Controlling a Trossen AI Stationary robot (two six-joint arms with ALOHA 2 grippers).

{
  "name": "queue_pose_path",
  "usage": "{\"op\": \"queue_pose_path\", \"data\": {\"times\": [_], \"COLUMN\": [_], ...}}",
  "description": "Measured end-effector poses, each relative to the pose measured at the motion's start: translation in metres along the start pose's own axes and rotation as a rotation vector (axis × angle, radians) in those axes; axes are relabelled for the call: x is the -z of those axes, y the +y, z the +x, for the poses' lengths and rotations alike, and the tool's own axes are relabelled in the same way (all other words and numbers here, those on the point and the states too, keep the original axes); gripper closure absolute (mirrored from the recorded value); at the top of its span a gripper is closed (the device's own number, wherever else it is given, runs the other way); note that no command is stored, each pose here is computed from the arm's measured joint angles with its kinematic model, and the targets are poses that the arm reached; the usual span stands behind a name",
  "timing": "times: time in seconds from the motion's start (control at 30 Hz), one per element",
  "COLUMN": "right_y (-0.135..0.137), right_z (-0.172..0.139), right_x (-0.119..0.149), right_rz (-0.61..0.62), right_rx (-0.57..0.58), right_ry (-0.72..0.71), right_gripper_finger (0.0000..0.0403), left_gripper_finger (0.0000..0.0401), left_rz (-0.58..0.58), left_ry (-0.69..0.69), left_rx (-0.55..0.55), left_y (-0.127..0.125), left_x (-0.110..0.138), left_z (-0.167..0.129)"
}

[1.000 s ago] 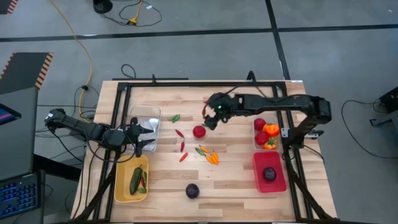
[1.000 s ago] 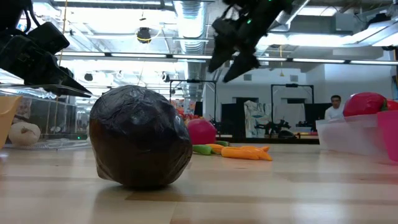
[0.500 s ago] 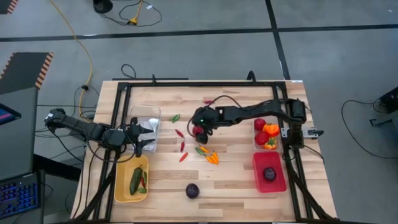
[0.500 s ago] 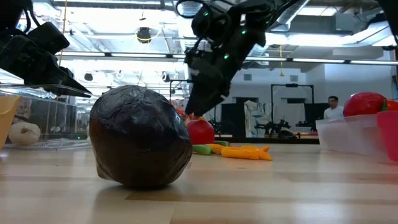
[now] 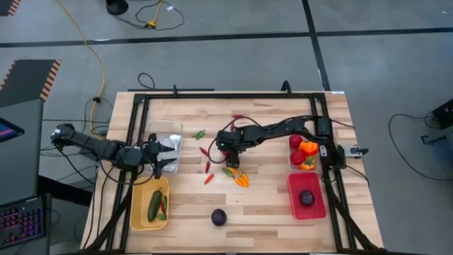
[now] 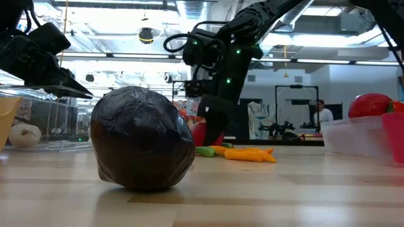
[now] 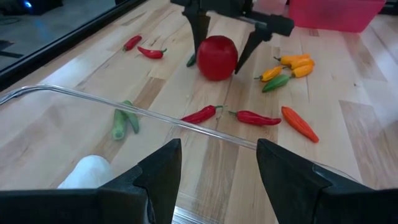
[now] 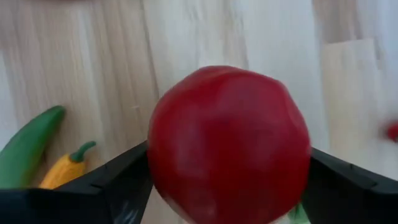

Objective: Sort produce into baskets
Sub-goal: Put the red tomato into the right transparent bin

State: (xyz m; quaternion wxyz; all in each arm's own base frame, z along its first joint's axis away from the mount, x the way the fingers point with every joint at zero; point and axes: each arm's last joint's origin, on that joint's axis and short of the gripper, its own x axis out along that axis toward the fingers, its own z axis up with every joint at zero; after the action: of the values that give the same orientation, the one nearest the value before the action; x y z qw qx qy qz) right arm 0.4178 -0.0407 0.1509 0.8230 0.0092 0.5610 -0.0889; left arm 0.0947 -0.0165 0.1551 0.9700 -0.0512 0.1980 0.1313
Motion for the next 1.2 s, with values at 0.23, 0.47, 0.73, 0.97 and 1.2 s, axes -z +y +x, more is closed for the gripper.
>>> {"op": "queue_pose_path", "data": {"times": [0.23, 0.47, 0.73, 0.97, 1.2], "right_y": [0.002, 0.012, 0.023, 0.011, -0.011], "right_z": [-0.007, -0.037, -0.092, -0.140, -0.153], "right_x": [-0.005, -0.016, -0.015, 0.008, 0.061], "right_rz": [-0.002, -0.040, -0.075, 0.079, 0.250], "right_rx": [-0.002, -0.008, -0.006, 0.061, 0.197], "right_ry": [-0.023, 0.079, 0.251, 0.276, 0.383], "right_gripper_finger": [0.0104, 0.0105, 0.0106, 0.0106, 0.0106], "left_gripper_finger": [0.0205, 0.0205, 0.0205, 0.0205, 0.0205], "left_rz": [-0.001, -0.001, -0.002, -0.002, -0.002], "left_ry": [0.000, 0.000, 0.000, 0.000, -0.001], "left_rx": [0.000, 0.000, 0.000, -0.001, -0.003], "left_y": [0.000, 0.000, 0.000, 0.000, 0.000], "left_x": [0.000, 0.000, 0.000, 0.000, 0.000], "left_z": [0.000, 0.000, 0.000, 0.000, 0.000]}}
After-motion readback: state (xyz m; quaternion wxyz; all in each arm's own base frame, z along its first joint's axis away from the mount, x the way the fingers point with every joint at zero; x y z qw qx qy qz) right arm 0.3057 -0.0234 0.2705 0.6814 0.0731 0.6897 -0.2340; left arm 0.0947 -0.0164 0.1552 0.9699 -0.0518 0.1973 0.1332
